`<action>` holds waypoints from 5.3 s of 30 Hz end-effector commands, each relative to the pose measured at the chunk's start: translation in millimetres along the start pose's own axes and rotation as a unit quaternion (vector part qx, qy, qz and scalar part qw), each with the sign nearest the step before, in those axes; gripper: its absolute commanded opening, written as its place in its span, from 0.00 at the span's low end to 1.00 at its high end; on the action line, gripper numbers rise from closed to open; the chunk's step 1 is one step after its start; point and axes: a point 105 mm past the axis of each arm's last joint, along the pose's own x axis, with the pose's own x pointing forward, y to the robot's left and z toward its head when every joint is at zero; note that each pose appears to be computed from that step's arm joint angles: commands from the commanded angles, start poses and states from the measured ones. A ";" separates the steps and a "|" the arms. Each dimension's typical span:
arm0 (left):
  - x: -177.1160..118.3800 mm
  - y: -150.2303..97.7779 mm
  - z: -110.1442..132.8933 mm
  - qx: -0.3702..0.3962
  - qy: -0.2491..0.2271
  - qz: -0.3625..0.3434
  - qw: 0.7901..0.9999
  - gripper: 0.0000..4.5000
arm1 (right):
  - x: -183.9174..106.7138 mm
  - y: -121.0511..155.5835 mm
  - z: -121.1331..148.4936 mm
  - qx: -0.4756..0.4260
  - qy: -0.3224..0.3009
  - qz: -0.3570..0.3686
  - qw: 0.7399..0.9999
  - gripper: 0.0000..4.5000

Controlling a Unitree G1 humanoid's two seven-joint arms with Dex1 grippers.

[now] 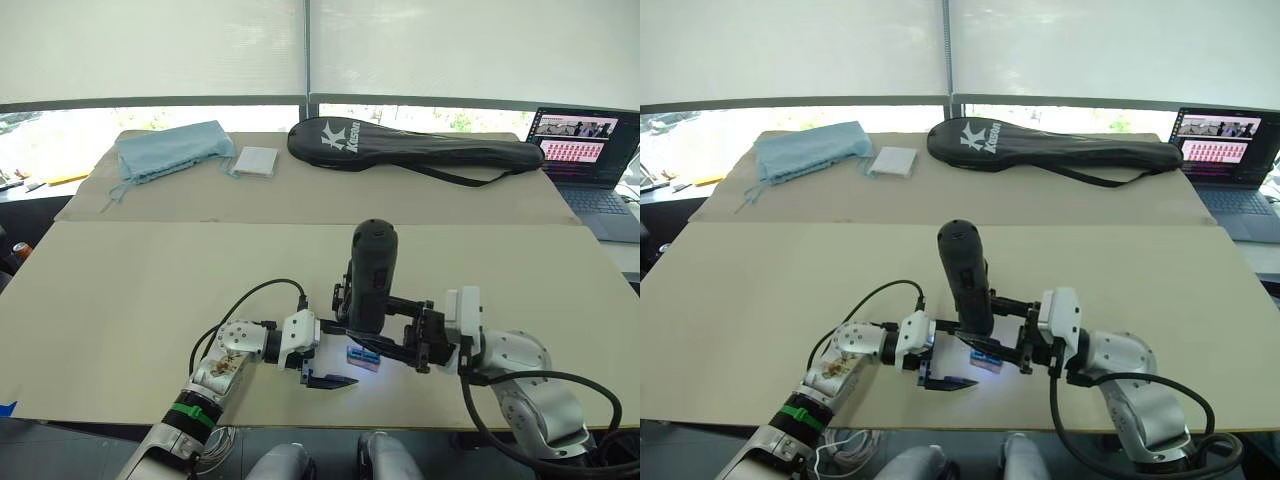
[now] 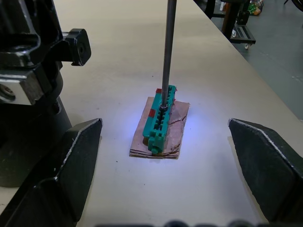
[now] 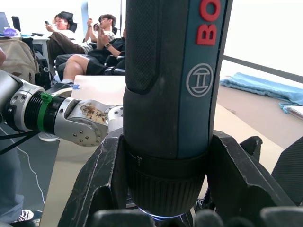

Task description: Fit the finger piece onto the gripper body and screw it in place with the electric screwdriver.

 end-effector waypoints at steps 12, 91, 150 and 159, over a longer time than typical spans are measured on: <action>-1.6 -10.3 -15.5 -0.039 0.023 -0.007 0.999 1.00 | 1.2 3.6 1.3 -0.026 -0.012 -0.015 0.999 0.43; -11.2 50.7 8.5 -0.024 -0.008 0.165 0.986 1.00 | -2.1 -4.1 99.8 -0.095 -0.064 -0.028 0.993 0.43; -45.1 63.0 1.0 -0.021 0.000 0.142 0.990 0.99 | -5.9 1.6 94.8 -0.085 -0.046 -0.026 0.995 0.43; -26.8 46.5 11.3 -0.034 -0.010 0.166 0.985 0.99 | -4.7 0.0 94.4 -0.084 -0.047 -0.025 0.995 0.43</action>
